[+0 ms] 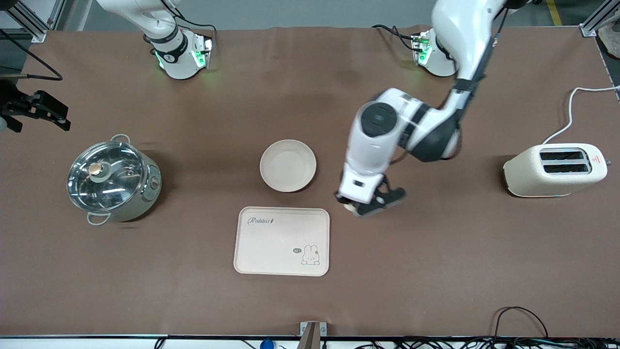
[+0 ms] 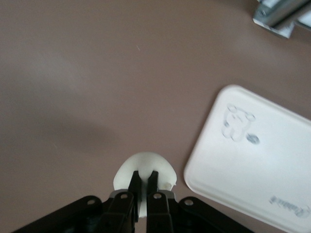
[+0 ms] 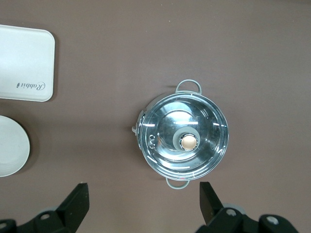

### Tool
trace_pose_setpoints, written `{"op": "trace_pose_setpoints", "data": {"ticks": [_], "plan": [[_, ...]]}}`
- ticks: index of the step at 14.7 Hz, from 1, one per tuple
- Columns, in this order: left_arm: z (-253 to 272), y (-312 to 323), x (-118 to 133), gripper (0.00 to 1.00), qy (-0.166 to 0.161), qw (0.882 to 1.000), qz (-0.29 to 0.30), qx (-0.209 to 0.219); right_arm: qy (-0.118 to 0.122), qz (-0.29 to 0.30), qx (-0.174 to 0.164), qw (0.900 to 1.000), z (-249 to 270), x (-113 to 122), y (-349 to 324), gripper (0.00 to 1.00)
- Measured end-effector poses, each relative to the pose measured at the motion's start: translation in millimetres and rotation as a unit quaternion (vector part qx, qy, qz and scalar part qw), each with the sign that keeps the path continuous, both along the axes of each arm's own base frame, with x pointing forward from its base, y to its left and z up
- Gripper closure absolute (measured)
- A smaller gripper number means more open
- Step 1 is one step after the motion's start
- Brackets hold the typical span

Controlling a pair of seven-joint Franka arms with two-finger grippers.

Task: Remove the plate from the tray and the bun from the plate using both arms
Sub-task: 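Lift the bun with the left gripper and set it beside the toaster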

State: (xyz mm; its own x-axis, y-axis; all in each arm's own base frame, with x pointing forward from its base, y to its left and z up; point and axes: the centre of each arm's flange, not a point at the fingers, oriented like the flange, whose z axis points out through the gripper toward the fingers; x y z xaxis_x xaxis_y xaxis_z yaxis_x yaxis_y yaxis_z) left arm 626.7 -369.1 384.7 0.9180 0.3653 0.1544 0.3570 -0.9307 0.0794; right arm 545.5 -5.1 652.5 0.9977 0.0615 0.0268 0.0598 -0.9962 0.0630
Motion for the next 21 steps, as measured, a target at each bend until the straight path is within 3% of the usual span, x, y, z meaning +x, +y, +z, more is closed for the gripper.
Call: {"op": "trace_pose_setpoints", "data": {"ticks": [4, 8, 15, 16, 21], "plan": [[-18, 100, 38, 0.92, 0.038, 0.999, -0.010, 0.033, 0.000, 0.000, 0.000, 1.000, 0, 0, 0, 0.00], [-78, 197, 61, 0.93, 0.088, 0.995, 0.019, 0.046, 0.000, 0.000, 0.000, 1.000, 0, 0, 0, 0.00], [-165, 234, 68, 0.90, 0.121, 0.991, 0.043, 0.041, 0.001, 0.001, 0.000, 1.000, 0, 0, 2, 0.00], [-167, 234, 68, 0.86, 0.122, 0.991, 0.044, 0.041, 0.001, 0.001, 0.000, 1.000, 0, 0, 2, 0.00], [-157, 236, 74, 0.37, 0.111, 0.992, 0.047, 0.037, 0.001, 0.001, 0.000, 1.000, 0, 0, 2, 0.00]]}}
